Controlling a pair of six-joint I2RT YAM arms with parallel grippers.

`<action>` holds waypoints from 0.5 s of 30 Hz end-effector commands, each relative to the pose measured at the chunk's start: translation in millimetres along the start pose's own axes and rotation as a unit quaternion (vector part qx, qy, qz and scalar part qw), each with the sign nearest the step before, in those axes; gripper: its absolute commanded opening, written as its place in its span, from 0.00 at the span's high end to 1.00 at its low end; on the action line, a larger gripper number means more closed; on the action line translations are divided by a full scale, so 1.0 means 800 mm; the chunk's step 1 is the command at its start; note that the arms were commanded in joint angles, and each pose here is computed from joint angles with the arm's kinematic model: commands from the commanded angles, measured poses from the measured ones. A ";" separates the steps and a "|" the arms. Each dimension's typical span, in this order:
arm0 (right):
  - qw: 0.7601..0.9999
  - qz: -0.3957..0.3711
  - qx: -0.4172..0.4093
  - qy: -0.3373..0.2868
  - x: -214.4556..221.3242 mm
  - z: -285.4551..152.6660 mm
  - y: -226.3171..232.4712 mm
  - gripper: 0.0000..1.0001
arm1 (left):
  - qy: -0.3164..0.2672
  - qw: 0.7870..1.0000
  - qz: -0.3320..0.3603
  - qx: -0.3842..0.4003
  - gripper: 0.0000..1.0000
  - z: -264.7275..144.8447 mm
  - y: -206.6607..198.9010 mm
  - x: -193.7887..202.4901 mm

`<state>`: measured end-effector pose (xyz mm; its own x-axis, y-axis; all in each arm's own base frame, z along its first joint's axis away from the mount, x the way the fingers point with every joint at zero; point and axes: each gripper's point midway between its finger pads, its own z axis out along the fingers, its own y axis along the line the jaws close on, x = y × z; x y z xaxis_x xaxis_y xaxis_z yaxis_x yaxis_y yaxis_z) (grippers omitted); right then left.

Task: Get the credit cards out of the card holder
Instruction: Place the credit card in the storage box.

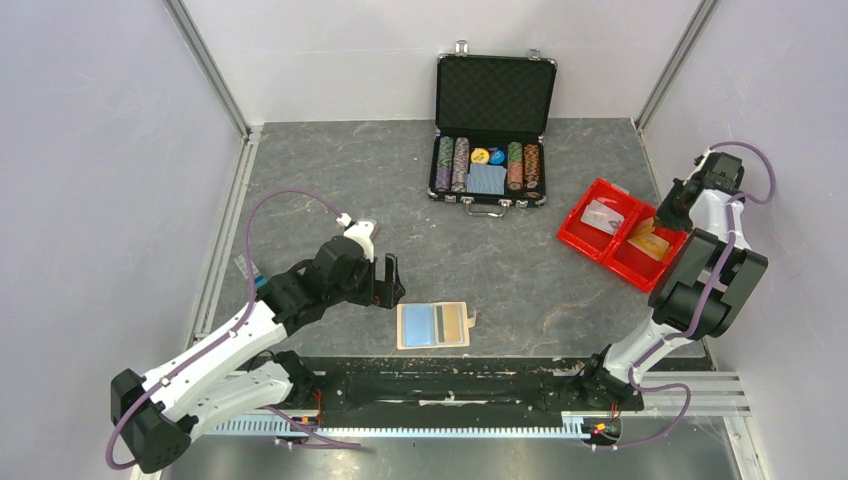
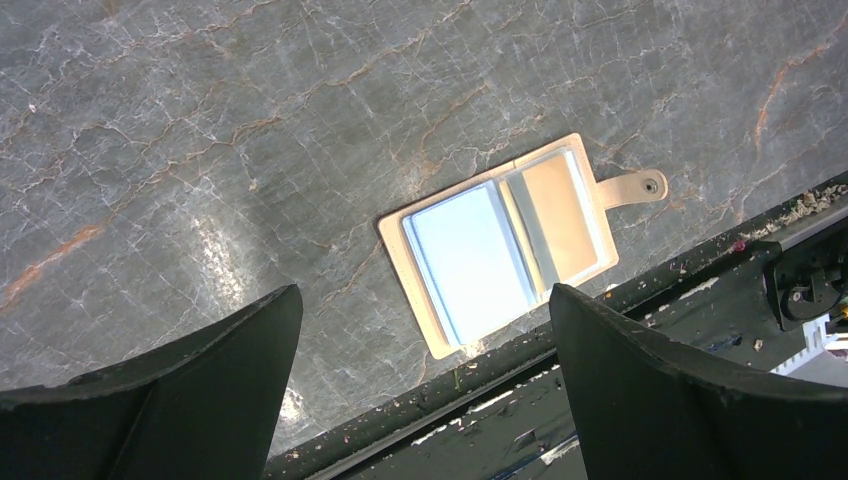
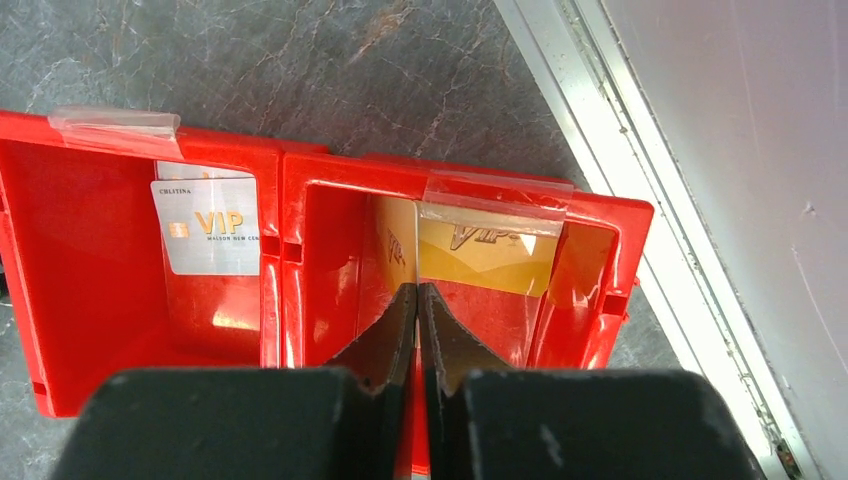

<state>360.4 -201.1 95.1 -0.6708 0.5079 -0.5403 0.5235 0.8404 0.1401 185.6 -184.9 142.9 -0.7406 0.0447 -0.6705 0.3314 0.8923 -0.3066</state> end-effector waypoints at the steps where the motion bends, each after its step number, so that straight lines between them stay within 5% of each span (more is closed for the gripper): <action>1: 0.999 -0.013 0.029 -0.039 -0.037 -0.010 -0.008 0.94 | -0.033 0.999 0.025 0.019 0.00 -0.008 -0.012 -0.029; 7: 0.996 -0.022 0.056 -0.060 -0.051 -0.038 0.001 0.76 | -0.035 0.999 0.025 0.017 0.00 -0.010 -0.011 -0.029; 15: 0.995 -0.044 0.056 -0.072 -0.053 -0.063 0.031 0.73 | -0.047 0.998 0.022 0.021 0.00 -0.019 -0.011 -0.032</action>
<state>371.1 -192.6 126.9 -0.6793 0.4304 -0.5944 0.5180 0.8550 0.0272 185.4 -184.7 146.5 -0.7340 0.0385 -0.6780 0.3344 0.8894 -0.3115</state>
